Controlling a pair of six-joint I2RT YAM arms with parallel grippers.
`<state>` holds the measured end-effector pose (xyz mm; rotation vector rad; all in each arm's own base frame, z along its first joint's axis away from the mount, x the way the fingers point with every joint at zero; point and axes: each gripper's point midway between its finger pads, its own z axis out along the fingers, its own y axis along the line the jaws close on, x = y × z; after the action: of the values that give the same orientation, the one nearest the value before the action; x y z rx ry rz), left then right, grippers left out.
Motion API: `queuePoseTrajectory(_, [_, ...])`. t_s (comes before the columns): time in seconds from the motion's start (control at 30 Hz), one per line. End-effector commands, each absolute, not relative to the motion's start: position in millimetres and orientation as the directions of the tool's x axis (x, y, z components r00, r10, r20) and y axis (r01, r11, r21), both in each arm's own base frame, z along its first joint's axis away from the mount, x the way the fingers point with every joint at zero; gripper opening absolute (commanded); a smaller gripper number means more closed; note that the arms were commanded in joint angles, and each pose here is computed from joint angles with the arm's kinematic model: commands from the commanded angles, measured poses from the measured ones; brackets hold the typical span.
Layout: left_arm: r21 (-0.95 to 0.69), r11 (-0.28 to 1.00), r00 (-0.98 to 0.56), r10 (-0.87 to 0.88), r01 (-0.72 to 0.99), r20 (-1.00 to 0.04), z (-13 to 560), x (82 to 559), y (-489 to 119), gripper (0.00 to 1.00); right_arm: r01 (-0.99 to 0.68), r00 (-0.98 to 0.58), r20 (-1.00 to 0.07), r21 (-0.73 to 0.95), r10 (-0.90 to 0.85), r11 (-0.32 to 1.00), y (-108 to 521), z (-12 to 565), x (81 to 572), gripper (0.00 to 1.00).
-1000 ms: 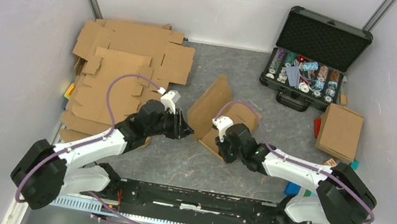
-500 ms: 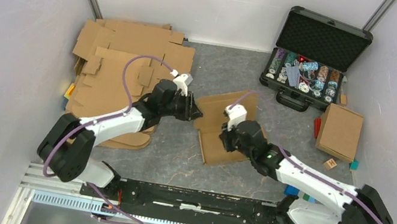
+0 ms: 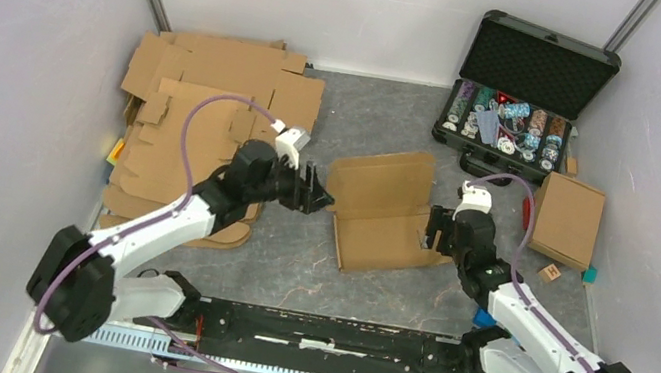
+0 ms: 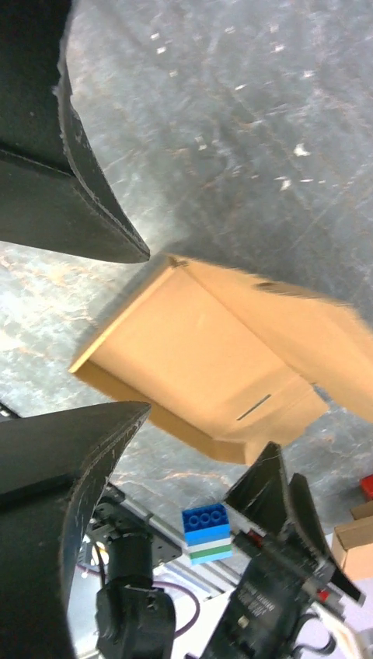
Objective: Fold the paper box
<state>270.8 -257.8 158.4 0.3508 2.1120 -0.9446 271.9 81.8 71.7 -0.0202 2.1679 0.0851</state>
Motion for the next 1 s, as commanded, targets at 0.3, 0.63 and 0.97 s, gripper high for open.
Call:
queuePoseTrajectory(0.3, [-0.684,0.613,-0.791,-0.153,0.394,-0.593,111,207,-260,0.70,-0.014,-0.607,-0.781,0.193,0.145,0.981,73,44,276,0.68])
queuePoseTrajectory(0.63, [-0.722,0.559,-0.839,-0.083,0.408,-0.538,92,206,-288,0.68,0.014,-0.620,-0.773,0.159,0.134,0.987,62,34,266,0.46])
queuePoseTrajectory(0.97, [-0.677,0.623,-0.859,-0.017,0.391,-0.511,70,218,-294,0.63,-0.113,-0.605,-0.788,0.225,0.112,0.968,84,48,259,0.11])
